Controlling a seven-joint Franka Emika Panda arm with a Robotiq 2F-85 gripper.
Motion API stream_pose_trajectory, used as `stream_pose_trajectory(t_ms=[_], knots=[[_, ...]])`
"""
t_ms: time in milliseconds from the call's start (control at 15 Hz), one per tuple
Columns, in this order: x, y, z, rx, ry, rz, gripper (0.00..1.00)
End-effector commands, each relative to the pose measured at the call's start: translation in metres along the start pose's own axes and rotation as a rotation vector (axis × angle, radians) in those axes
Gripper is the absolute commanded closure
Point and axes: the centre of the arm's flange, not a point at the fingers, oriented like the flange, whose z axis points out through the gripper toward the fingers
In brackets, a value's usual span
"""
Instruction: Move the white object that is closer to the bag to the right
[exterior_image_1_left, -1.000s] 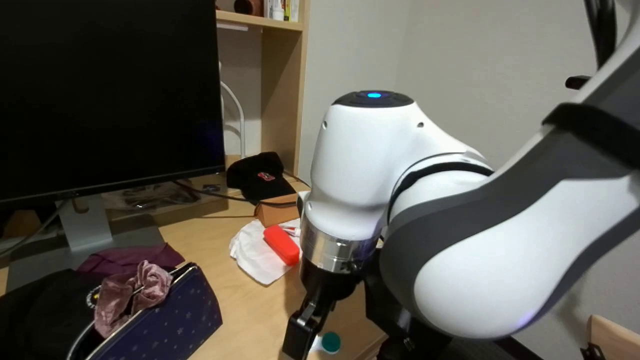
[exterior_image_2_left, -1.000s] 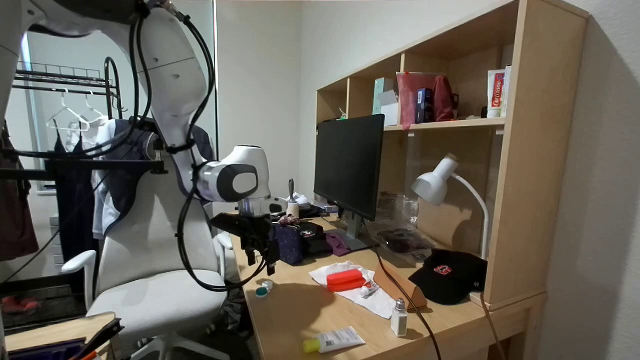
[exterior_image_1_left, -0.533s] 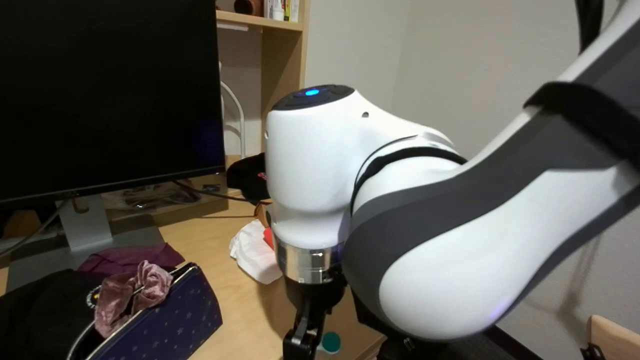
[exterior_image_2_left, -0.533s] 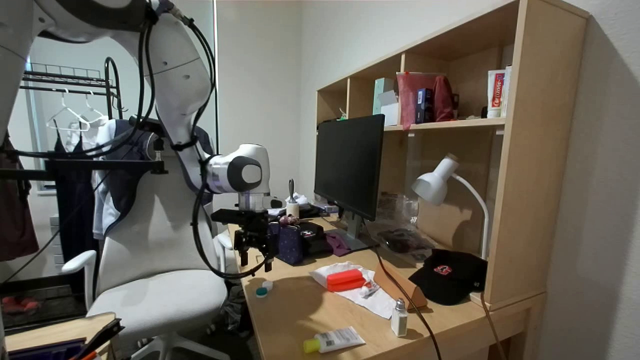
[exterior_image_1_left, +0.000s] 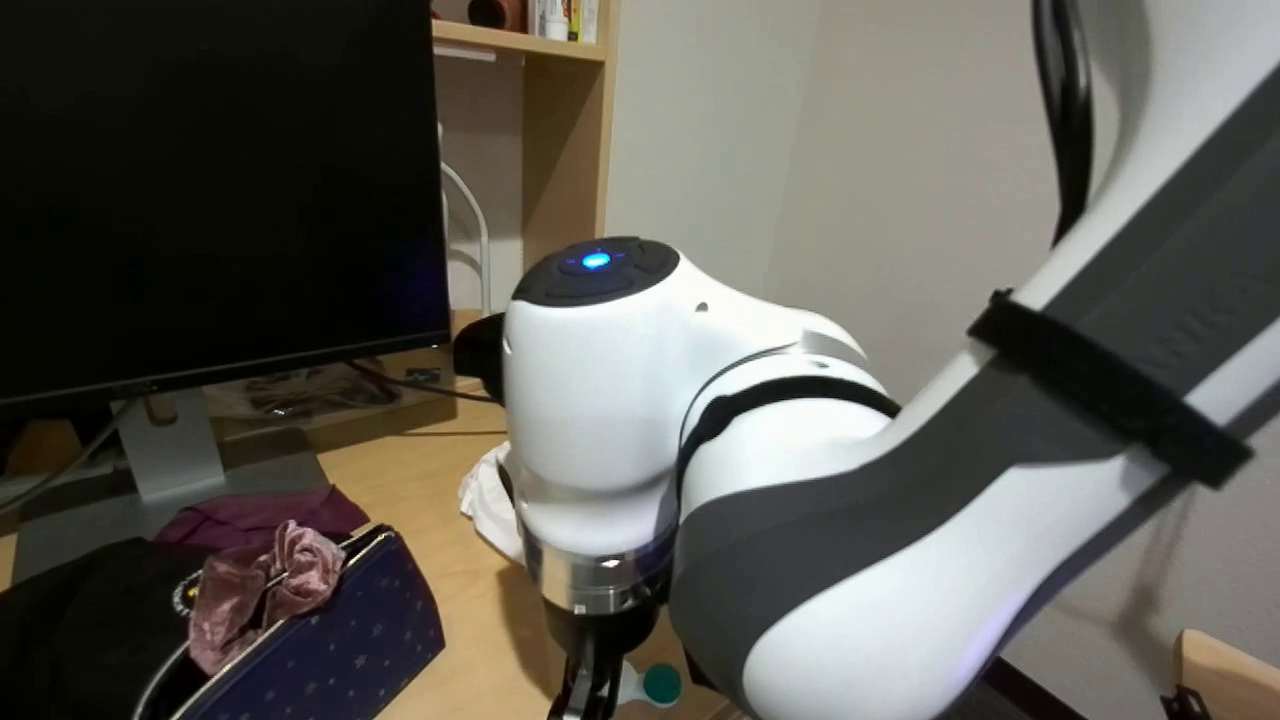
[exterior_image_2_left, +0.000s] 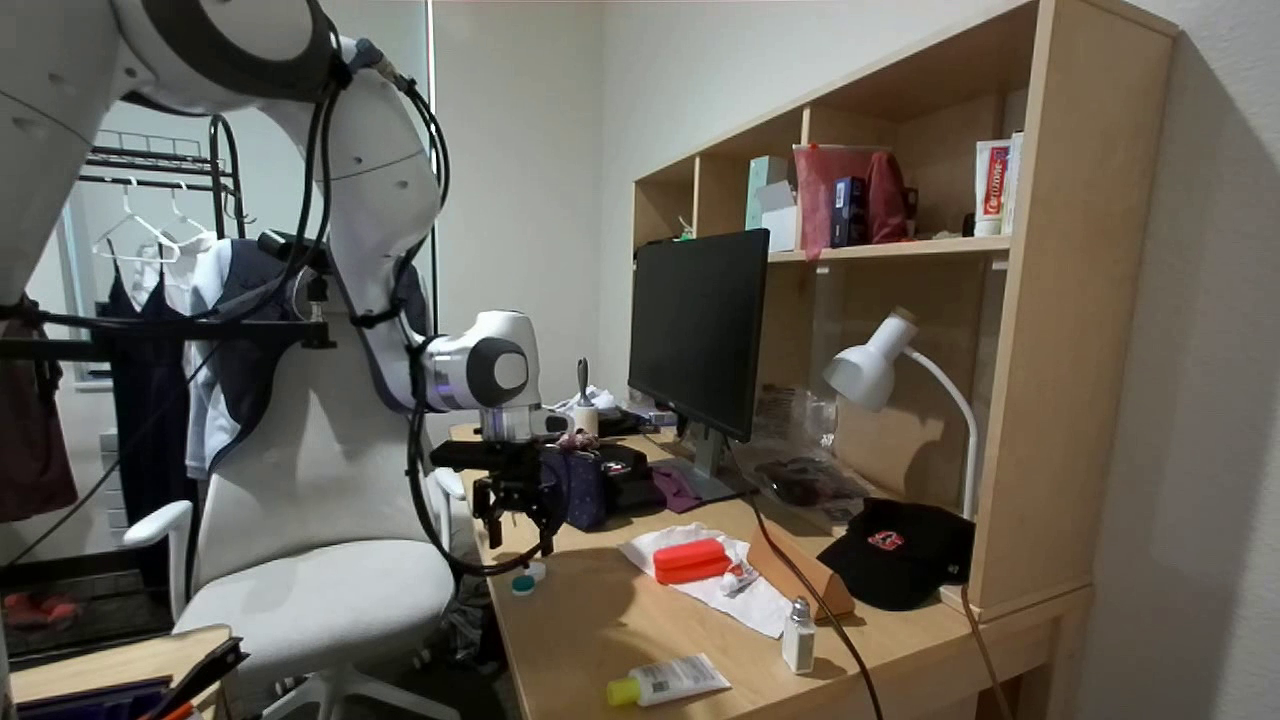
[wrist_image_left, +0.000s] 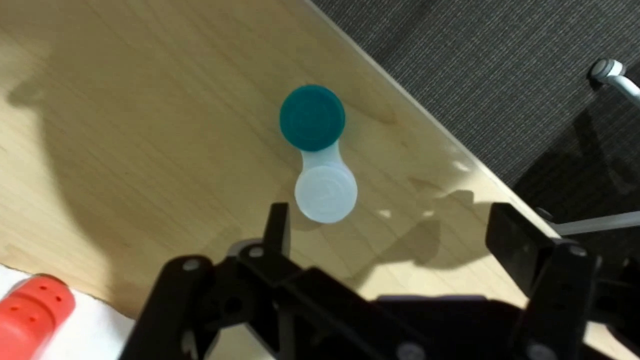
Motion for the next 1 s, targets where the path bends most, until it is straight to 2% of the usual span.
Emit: stream_pose_trajectory(t_ms=[0, 400, 933], knots=[[0.003, 0.0, 0.008, -0.017, 0.036, -0.024, 0.0], [-0.007, 0.01, 0.011, -0.025, 0.048, -0.03, 0.0], [-0.014, 0.024, 0.024, 0.015, 0.086, -0.032, 0.0]])
